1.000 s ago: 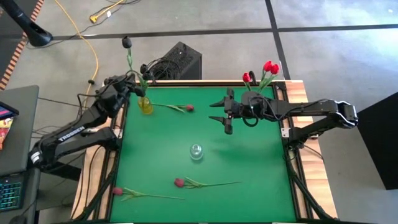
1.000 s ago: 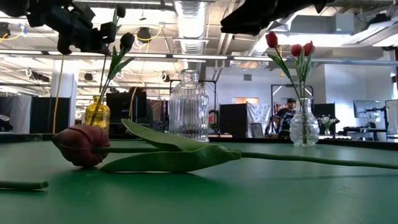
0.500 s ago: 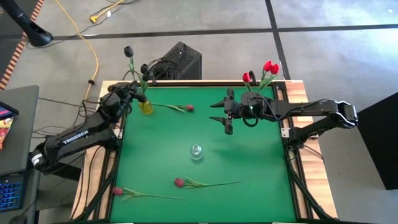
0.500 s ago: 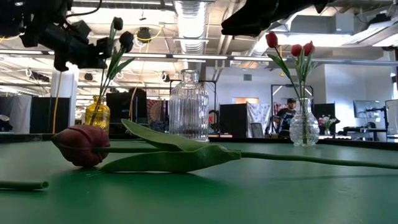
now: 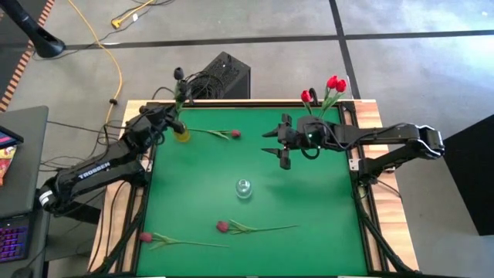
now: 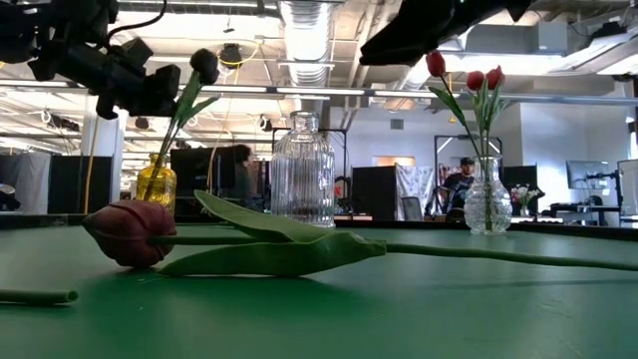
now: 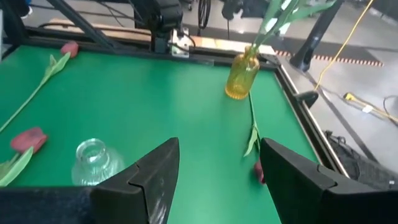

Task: Sort flowers into vase by color
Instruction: Put the black tulip into the yellow vase, then put the right dark red tulip into the bottom transparent vase

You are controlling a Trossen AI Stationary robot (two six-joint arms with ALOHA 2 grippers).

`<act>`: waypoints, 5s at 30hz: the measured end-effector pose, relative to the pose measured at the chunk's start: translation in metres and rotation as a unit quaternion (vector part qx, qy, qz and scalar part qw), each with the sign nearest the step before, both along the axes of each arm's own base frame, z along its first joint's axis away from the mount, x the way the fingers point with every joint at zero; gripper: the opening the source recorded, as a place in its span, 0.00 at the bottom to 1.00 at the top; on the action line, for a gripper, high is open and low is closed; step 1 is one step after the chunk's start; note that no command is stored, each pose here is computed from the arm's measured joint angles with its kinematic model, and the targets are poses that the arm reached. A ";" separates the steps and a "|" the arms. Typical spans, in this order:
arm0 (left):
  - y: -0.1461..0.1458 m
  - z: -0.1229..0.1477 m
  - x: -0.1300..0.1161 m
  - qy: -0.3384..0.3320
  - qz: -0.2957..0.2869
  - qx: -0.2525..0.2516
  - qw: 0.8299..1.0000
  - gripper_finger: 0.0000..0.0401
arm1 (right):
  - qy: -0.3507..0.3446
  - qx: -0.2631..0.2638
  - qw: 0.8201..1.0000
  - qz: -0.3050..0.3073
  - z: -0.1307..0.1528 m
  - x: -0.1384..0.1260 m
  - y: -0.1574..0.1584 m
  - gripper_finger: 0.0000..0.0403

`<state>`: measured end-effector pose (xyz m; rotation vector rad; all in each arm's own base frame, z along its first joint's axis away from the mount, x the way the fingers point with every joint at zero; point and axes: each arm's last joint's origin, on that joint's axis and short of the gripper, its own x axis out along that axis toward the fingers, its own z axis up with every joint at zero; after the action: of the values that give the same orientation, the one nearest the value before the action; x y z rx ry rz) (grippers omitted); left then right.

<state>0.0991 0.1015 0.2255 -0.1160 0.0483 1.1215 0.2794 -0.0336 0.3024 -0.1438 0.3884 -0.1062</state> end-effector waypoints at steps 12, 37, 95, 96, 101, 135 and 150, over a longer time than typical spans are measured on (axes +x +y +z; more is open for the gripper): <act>-0.011 0.025 -0.012 0.093 -0.018 -0.062 0.994 0.36 | 0.065 0.018 0.998 0.008 -0.012 -0.005 0.008 0.62; -0.047 0.052 -0.009 0.058 -0.320 -0.357 0.876 0.37 | 0.177 0.034 0.964 0.197 -0.047 -0.032 0.130 0.62; -0.108 0.024 0.015 0.169 -0.531 -0.277 0.783 0.32 | 0.259 0.112 0.952 0.121 -0.132 0.027 0.200 0.09; -0.108 0.026 0.017 0.162 -0.540 -0.266 0.782 0.32 | 0.254 0.110 0.953 0.122 -0.124 0.025 0.198 0.09; -0.109 0.037 0.024 0.121 -0.581 -0.202 0.779 0.32 | 0.189 0.090 0.965 0.157 -0.081 0.016 0.187 0.07; -0.143 0.033 0.175 -0.011 -0.557 0.130 0.820 0.32 | -0.175 -0.001 0.969 0.177 -0.008 0.058 0.091 0.07; -0.142 0.053 0.156 -0.014 -0.575 0.173 0.800 0.32 | -0.172 -0.010 0.974 0.145 -0.008 0.060 0.069 0.07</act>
<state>0.2553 -0.0401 0.2788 0.2156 -0.1079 -0.1161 0.3399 0.0352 0.2945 -0.1959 0.0173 0.1524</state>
